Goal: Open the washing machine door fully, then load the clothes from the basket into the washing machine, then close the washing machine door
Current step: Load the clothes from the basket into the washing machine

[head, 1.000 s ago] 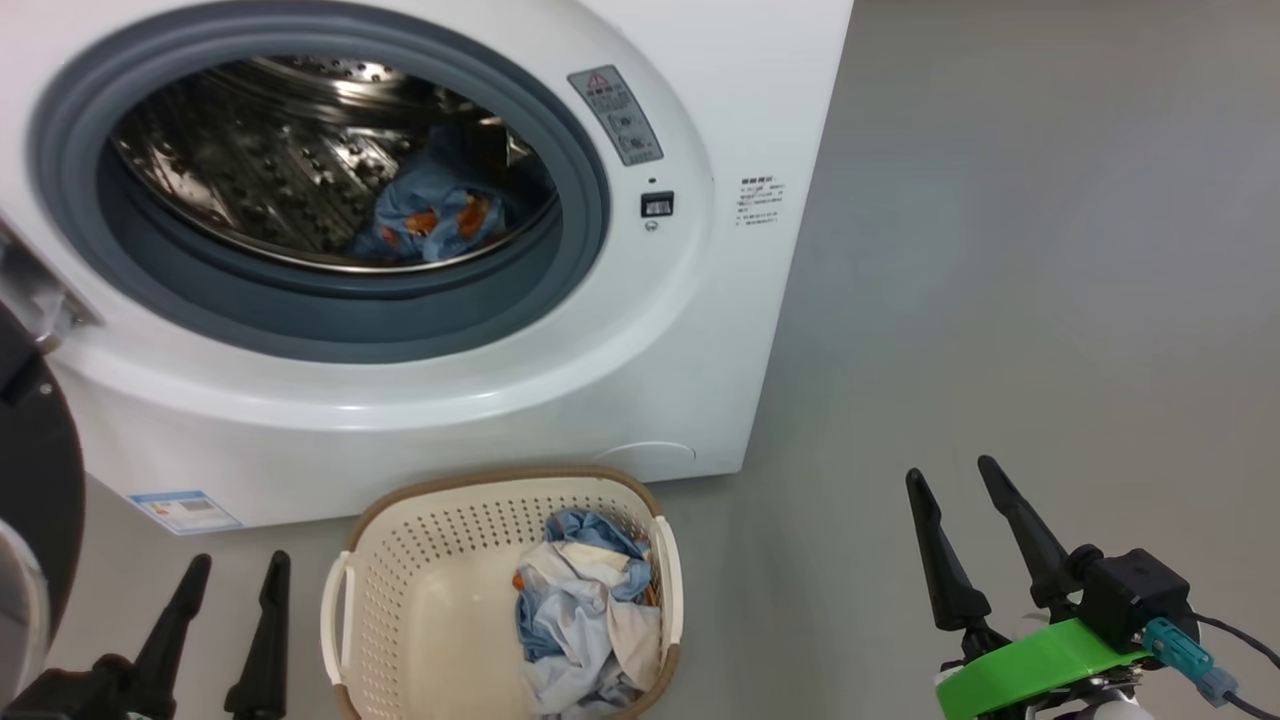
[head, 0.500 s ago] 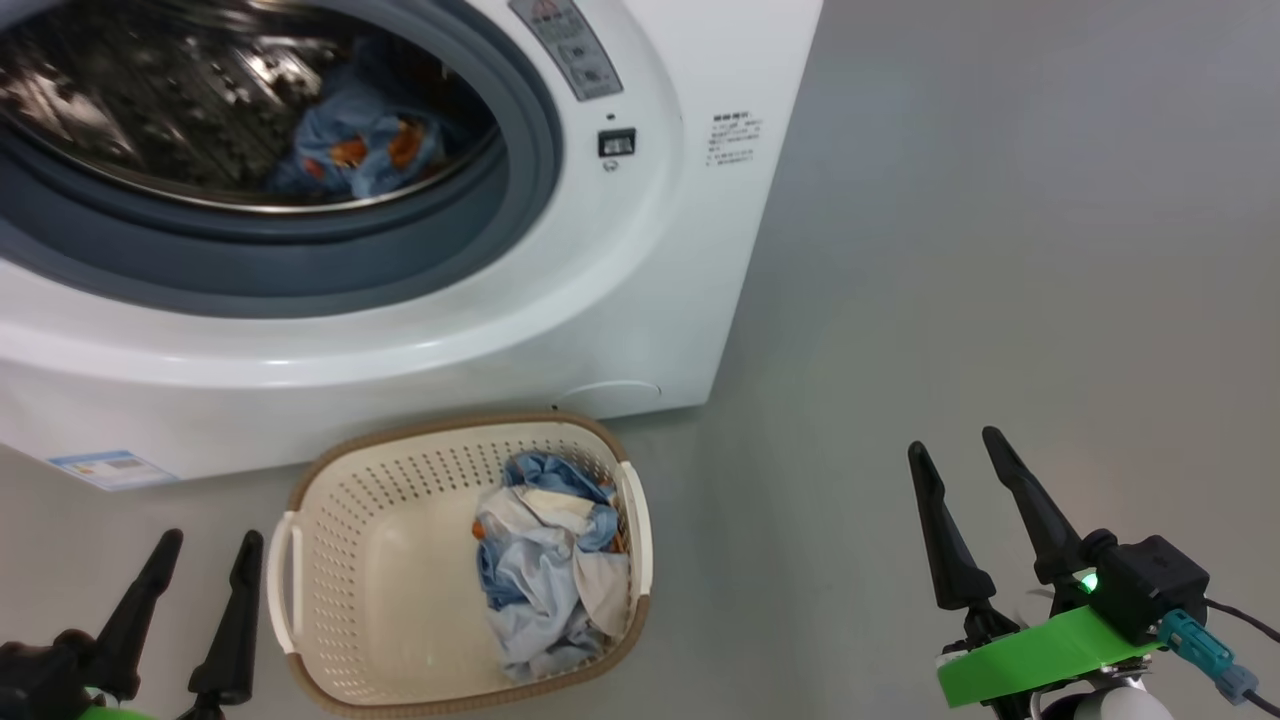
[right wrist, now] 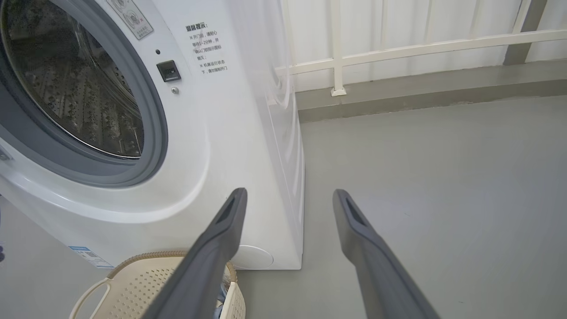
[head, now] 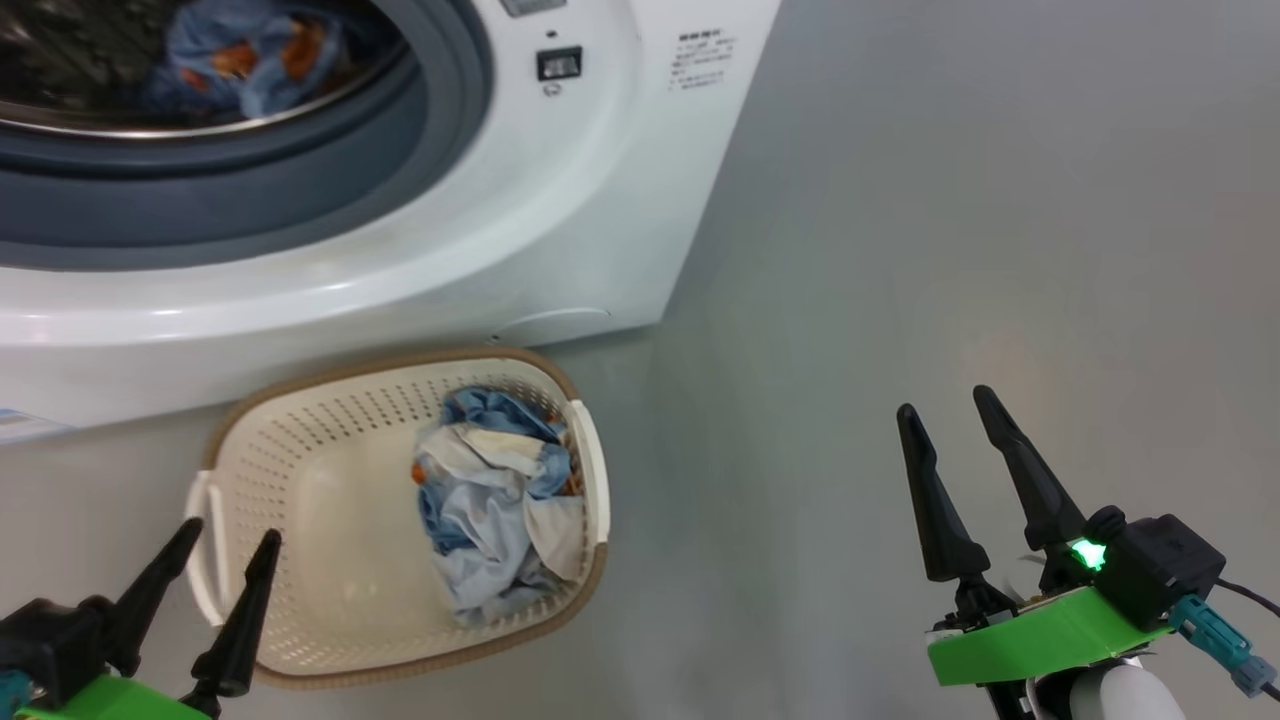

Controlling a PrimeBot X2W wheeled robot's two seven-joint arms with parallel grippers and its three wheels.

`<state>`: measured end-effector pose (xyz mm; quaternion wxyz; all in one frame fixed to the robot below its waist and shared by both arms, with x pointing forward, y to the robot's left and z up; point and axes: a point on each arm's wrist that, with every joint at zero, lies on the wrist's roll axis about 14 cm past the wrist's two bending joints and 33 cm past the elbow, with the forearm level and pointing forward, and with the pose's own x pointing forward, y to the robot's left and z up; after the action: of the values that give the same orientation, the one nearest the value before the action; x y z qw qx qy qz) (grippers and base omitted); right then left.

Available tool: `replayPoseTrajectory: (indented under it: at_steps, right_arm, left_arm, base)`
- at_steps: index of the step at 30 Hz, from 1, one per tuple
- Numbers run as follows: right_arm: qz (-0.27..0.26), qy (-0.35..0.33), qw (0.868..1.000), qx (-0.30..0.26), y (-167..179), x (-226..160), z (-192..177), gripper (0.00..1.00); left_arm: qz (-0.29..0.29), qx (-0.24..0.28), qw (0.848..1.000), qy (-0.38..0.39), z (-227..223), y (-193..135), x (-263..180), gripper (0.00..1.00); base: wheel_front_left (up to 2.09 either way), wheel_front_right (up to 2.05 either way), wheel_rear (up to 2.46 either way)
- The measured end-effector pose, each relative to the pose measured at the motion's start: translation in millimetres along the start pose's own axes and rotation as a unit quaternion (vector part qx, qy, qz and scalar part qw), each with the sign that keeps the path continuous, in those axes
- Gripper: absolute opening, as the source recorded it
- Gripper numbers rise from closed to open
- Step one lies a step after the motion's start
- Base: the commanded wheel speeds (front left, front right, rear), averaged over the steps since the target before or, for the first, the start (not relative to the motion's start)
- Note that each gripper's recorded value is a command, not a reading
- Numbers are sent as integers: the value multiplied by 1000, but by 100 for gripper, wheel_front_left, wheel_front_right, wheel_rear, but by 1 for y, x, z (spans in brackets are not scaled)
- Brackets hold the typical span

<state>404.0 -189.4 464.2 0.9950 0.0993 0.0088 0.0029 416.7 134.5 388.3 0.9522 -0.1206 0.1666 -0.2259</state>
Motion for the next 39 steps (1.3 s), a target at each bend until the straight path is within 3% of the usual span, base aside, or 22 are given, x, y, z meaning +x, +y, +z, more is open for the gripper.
replayPoseTrajectory:
  at_steps: [10, 20, 39]
  right_arm:
    - [-24, 15, 1000, 8, -14, 2, -11, 100]
    - [-43, 37, 998, 4, -26, 3, -26, 100]
    - [-72, 112, 991, 18, -42, 3, -82, 100]
  left_arm:
    - [-64, -13, 994, 84, -53, -13, 36, 100]
    - [-124, -6, 978, 167, -117, -28, 64, 100]
    - [-188, -38, 950, 245, -191, -49, 100, 100]
  base:
    - [0, 0, 0]
    - [0, 0, 0]
    - [0, 0, 0]
